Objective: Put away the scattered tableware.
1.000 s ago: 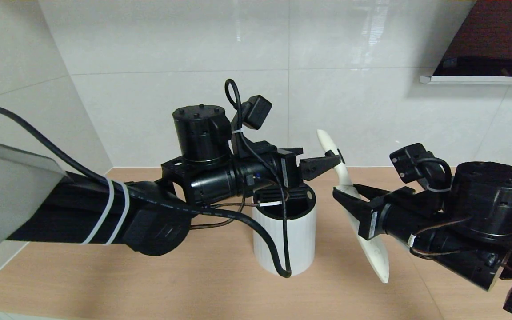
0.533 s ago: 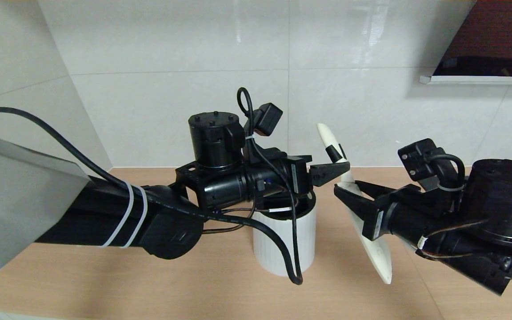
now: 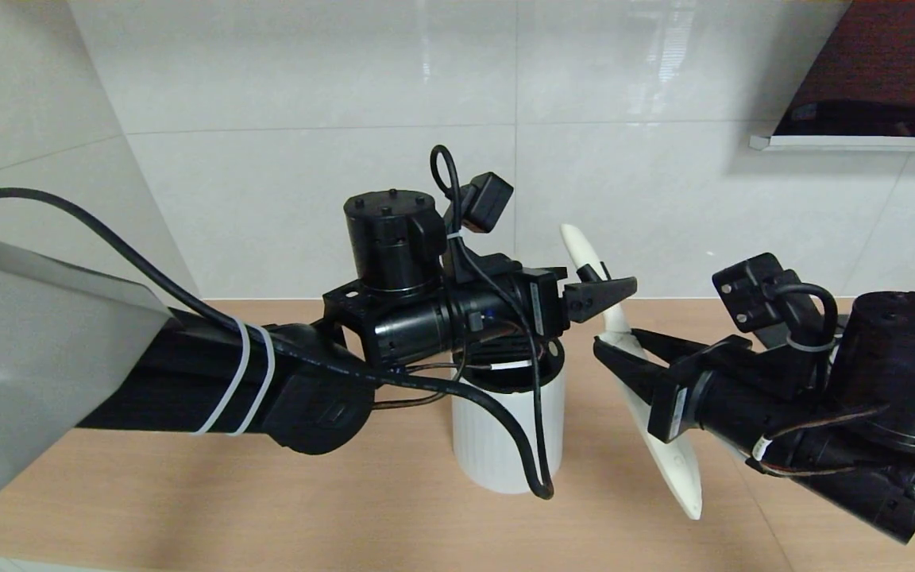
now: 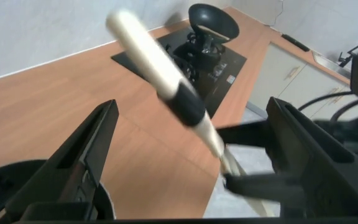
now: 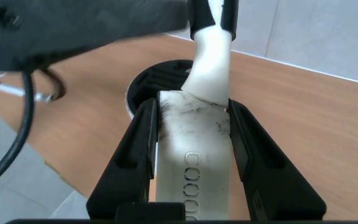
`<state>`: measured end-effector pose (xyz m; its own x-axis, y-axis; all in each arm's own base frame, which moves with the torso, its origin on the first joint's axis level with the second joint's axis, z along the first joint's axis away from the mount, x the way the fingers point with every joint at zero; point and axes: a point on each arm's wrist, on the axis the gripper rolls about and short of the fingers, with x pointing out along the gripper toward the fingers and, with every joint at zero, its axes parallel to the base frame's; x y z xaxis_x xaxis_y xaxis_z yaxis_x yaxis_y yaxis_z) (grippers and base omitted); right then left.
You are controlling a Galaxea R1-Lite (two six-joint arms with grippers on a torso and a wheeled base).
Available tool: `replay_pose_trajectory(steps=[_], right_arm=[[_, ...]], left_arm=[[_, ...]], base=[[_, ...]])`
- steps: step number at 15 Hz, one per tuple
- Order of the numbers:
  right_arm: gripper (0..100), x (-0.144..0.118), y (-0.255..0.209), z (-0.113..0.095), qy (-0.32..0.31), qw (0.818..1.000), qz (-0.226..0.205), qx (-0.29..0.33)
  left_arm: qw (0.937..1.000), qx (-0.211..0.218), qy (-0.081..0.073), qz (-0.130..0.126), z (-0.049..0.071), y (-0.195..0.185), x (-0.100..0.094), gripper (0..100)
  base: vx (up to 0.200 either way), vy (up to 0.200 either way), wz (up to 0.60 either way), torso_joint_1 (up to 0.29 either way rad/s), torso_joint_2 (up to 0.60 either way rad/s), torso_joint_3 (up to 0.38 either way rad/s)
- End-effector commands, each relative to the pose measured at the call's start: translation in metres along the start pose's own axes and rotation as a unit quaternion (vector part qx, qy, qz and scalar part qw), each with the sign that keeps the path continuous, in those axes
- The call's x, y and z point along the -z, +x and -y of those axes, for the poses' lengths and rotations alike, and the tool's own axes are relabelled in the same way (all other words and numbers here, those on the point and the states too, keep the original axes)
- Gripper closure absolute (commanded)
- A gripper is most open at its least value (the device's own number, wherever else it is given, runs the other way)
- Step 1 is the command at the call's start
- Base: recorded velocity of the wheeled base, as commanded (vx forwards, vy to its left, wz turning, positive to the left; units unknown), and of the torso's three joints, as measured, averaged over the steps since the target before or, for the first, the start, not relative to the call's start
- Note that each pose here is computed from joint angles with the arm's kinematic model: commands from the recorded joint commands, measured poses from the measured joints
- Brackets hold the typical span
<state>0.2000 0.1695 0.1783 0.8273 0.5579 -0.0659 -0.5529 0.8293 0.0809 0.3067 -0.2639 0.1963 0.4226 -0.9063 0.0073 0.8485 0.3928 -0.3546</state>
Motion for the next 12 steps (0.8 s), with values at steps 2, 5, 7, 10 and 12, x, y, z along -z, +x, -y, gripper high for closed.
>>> replay_pose_trajectory(steps=[2, 5, 7, 10, 12], right_arm=[[100, 0.0016, -0.0013, -0.0037, -0.001, 1.000, -0.003, -0.007], [100, 0.0035, -0.0025, -0.0074, -0.001, 1.000, -0.006, -0.015], [100, 0.0044, -0.0029, -0.0081, -0.001, 1.000, -0.008, -0.016], [100, 0.0044, -0.0030, -0.0085, -0.002, 1.000, -0.008, -0.017], [100, 0.0044, -0.0030, -0.0085, -0.002, 1.000, -0.008, -0.017]], left_arm=[[1.0000, 0.002, 0.002, 0.003, 0.0000, 0.0064, 0.0001, 0], [1.0000, 0.003, 0.001, 0.001, -0.0009, 0.0083, 0.0019, 0], [1.0000, 0.003, 0.001, 0.002, -0.0018, 0.0098, 0.0020, 0], [1.0000, 0.003, 0.001, 0.002, -0.0018, 0.0098, 0.0020, 0], [1.0000, 0.003, 0.001, 0.002, -0.0013, 0.0100, 0.0026, 0]], base=[[0.000, 0.000, 0.00, 0.000, 0.00, 0.000], [0.000, 0.000, 0.00, 0.000, 0.00, 0.000], [0.000, 0.000, 0.00, 0.000, 0.00, 0.000], [0.000, 0.000, 0.00, 0.000, 0.00, 0.000], [0.000, 0.000, 0.00, 0.000, 0.00, 0.000]])
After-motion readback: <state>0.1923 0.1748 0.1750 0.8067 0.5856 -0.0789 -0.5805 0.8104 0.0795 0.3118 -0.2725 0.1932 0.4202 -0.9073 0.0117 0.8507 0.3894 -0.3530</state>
